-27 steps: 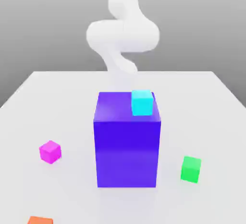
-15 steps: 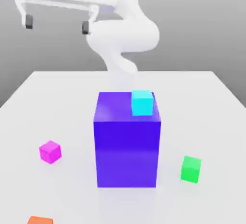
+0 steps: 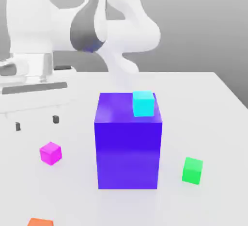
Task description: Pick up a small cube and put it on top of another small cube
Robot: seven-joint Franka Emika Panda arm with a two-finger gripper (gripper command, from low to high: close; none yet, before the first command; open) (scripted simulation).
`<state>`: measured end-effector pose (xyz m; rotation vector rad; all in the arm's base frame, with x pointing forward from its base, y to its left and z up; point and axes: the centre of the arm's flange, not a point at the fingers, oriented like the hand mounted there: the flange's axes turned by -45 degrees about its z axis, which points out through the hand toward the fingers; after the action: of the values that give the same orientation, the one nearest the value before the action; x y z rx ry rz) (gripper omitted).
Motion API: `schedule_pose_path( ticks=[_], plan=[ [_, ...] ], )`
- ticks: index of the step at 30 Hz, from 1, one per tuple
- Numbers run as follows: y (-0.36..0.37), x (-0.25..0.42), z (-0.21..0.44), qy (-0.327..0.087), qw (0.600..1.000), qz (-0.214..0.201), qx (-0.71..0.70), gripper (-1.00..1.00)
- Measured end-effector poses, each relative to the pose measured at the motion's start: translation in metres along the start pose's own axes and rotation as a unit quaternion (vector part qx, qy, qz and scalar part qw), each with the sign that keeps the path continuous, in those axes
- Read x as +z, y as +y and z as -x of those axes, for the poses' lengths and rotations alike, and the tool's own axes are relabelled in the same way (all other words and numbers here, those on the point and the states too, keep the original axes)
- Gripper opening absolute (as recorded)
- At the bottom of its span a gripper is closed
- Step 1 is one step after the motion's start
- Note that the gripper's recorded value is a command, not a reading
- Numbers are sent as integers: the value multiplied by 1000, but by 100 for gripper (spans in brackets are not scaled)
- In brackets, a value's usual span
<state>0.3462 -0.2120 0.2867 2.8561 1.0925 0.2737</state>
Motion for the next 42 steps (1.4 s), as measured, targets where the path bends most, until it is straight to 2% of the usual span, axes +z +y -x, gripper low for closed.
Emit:
schedule_pose_path(
  ticks=[9, 26, 27, 34, 42],
  plan=[
    [-51, 71, 91, -58, 990, -66, -108, 0],
    [-62, 136, 107, -64, 988, -71, -122, 0],
    [-64, 140, 107, -63, 988, -72, -121, -100],
    [-65, 140, 107, -62, 988, -73, -121, -100],
    [-51, 107, 104, -66, 988, -65, -124, -100]
  ],
)
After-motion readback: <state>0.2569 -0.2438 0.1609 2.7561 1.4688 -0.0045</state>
